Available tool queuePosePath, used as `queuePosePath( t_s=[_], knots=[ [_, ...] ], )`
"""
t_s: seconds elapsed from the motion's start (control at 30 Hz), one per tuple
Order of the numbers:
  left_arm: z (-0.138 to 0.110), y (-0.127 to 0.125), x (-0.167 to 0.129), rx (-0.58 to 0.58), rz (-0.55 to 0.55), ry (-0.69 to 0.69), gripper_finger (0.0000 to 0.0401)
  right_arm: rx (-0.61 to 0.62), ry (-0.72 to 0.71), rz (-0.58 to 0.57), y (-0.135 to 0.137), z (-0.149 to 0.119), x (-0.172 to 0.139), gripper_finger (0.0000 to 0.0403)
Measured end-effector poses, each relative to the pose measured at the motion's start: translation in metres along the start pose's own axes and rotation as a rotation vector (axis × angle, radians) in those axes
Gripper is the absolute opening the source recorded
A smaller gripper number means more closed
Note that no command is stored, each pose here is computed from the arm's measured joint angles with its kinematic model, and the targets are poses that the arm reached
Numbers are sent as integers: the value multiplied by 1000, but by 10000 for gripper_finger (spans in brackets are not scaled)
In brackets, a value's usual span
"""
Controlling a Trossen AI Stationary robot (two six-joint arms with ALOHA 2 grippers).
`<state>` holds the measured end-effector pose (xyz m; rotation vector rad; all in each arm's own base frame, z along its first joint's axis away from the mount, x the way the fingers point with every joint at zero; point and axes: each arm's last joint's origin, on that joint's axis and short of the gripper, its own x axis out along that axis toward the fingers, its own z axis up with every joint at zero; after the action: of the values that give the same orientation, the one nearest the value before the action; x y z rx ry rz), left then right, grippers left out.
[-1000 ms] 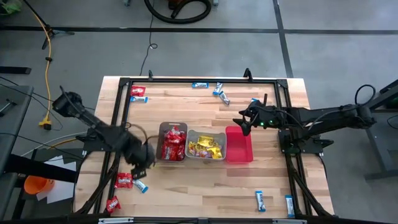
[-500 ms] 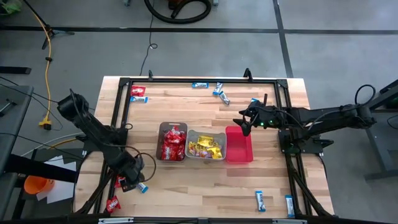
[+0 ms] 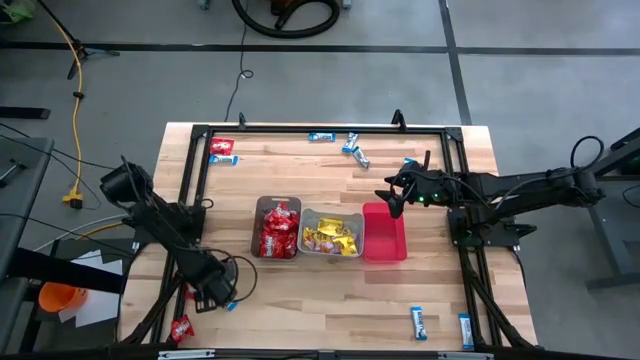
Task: Sort candy
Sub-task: Put the red candy into the black bin
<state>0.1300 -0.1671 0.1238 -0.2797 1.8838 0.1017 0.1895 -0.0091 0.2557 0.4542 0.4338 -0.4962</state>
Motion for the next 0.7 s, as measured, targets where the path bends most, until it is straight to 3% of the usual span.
queuePosePath(
  t_s=[0.1, 0.2, 0.23, 0.47, 0.57, 0.7],
  knots=[
    [-2, 1, -4, 12, -17, -17, 146, 0, 0, 0, 0, 0, 0, 273],
    [-4, 0, -15, 37, -95, -51, 42, 0, 0, 0, 0, 0, 0, 273],
    [-7, 1, -20, 42, -122, -61, 25, 0, 0, 0, 0, 0, 0, 273],
    [-32, 14, -73, 143, -314, -213, 14, 0, 0, 0, 0, 0, 0, 273],
    [-38, 22, -102, 184, -410, -411, 9, 0, 0, 0, 0, 0, 0, 273],
    [-32, 37, -135, 158, -442, -780, 10, -1, 0, 1, 0, 0, 0, 273]
  ],
)
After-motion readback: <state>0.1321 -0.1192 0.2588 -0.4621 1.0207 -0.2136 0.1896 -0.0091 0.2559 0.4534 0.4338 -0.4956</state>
